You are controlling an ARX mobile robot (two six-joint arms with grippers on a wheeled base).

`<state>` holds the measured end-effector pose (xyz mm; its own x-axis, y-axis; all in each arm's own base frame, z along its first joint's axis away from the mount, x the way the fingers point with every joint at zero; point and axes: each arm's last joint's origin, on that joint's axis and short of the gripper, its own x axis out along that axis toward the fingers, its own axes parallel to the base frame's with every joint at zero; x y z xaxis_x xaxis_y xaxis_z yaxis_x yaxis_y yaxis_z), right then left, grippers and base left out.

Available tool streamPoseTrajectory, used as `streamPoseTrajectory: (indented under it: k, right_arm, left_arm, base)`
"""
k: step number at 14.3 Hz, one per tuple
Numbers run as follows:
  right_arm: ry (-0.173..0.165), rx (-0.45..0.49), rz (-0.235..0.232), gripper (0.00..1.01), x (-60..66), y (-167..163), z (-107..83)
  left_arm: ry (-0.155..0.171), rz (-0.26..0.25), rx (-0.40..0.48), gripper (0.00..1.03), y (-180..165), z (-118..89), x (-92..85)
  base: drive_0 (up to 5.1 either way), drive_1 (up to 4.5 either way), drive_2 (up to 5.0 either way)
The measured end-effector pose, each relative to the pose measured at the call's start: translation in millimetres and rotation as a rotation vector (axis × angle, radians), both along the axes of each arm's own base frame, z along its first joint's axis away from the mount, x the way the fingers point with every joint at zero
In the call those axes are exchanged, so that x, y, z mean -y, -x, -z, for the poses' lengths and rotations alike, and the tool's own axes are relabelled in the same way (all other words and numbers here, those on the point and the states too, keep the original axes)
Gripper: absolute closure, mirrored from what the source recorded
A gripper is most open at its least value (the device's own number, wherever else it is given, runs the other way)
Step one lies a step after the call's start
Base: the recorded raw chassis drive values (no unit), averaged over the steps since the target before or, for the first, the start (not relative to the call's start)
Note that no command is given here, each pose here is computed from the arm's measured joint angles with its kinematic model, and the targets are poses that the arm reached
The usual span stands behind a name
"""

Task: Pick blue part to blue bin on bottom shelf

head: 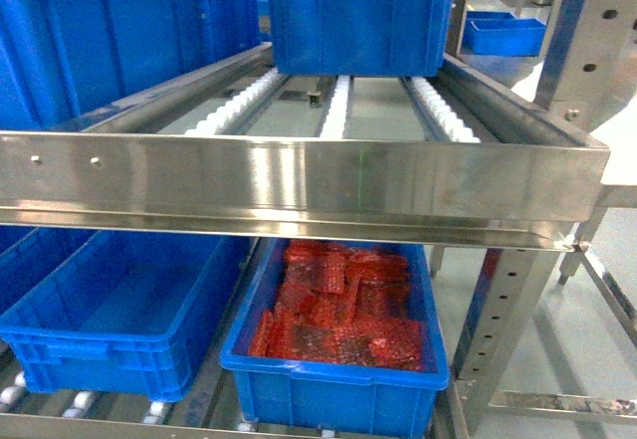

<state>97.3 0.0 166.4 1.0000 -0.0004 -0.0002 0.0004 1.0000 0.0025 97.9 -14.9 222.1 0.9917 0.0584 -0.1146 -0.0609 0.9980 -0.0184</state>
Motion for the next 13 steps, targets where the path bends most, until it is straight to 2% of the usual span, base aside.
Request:
streamPoseTrajectory:
  k: [12,13]
  right_arm:
    - [0.0,0.001,0.0,0.03,0.0,0.0,-0.1]
    - [0.0,0.004,-0.003,0.03,-0.1,0.0,-0.4]
  left_arm:
    - [0.0,0.0,-0.001,0.6,-0.2,0.1,0.0]
    - [0.0,-0.005,0.003,0.6,0.1,-0.3,-0.2]
  base:
    - [-5.0,2.43,2.2]
    - [0.0,0.0,0.0]
